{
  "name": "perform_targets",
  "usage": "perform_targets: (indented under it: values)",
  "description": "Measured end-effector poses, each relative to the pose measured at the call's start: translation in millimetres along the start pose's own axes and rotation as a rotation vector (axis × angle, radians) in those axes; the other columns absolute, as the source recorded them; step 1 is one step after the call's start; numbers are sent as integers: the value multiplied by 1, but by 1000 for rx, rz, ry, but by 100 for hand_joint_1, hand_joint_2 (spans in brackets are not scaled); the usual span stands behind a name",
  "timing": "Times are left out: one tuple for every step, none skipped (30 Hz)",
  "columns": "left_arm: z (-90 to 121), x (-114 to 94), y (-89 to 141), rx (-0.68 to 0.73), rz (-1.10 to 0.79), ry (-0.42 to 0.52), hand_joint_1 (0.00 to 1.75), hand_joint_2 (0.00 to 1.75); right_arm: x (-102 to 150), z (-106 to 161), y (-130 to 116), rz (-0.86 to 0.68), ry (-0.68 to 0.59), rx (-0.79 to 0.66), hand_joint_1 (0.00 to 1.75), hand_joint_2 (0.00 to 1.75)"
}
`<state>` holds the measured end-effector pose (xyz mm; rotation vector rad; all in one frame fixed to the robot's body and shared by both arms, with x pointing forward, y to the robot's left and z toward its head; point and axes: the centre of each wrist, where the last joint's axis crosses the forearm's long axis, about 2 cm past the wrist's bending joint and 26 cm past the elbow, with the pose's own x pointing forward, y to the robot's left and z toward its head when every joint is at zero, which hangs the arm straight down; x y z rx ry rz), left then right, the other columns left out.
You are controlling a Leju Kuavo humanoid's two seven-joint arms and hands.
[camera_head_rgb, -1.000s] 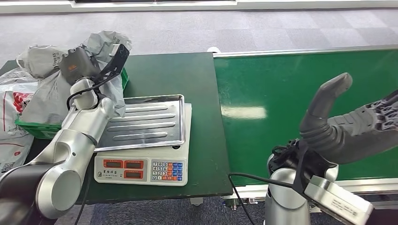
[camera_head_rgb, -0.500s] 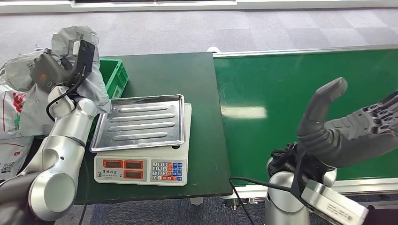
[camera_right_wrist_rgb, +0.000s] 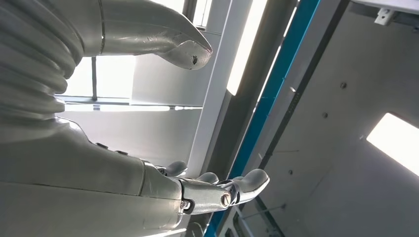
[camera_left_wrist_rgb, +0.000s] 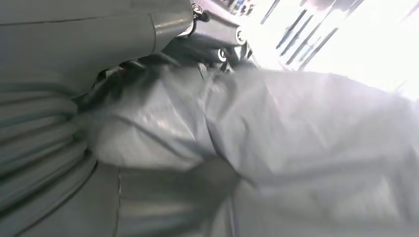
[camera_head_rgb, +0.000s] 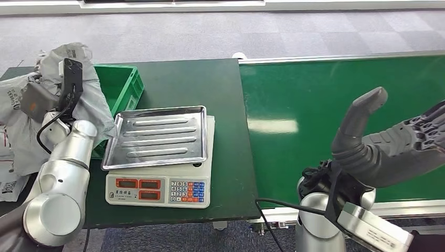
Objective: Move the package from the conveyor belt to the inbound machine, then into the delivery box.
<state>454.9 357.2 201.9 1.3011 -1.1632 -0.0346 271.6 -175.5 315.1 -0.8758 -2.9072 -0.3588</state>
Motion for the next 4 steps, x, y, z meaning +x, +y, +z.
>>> perform_targets:
  values:
    - [1,-3,-3,-17,-16,20,0,0,0,0,0,-2,0,0,0,175]
    - [3,-5,-5,-35,-32,38,0,0,1,0,1,-4,-1,1,0,175]
    - [4,-8,-7,-50,-47,52,0,0,2,0,1,-7,-2,1,0,175]
    - [5,-9,-9,-58,-55,60,0,0,2,0,2,-9,-2,1,0,175]
